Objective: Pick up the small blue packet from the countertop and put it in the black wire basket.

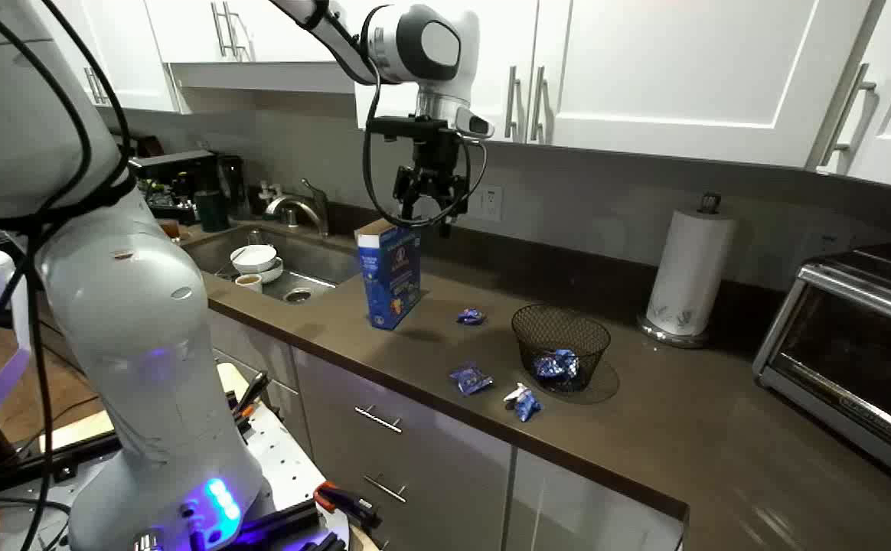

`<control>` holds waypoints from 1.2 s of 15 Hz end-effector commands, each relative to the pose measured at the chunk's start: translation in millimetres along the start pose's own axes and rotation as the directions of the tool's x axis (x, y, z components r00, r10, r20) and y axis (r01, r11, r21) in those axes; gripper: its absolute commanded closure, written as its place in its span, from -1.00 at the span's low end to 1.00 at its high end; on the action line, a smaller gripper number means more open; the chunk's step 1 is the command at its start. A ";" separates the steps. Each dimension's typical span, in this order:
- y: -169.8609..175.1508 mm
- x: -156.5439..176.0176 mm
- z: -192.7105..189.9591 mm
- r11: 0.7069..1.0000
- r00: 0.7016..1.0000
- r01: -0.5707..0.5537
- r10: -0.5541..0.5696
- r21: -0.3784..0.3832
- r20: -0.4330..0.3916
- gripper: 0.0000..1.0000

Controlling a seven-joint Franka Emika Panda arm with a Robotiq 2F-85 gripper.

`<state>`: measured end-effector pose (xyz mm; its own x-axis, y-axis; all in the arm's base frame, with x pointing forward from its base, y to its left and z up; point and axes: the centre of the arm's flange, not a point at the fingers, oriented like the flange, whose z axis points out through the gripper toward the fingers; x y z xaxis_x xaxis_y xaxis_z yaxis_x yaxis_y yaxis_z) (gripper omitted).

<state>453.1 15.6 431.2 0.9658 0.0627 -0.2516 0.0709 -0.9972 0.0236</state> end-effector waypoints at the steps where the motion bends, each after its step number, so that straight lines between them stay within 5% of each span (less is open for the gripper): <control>1: 0.0 0.0 0.0 1.000 1.000 0.000 0.000 0.000 0.000 -1.00; 10: 2.5 -9.9 43.8 1.000 0.999 0.000 0.000 -0.008 -0.039 -1.00; 18: 10.7 -13.1 123.7 0.996 0.976 -0.049 0.031 -0.081 -0.214 -1.00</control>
<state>425.8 4.2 343.2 0.9922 0.0597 -0.1092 0.0659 -0.9964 0.0534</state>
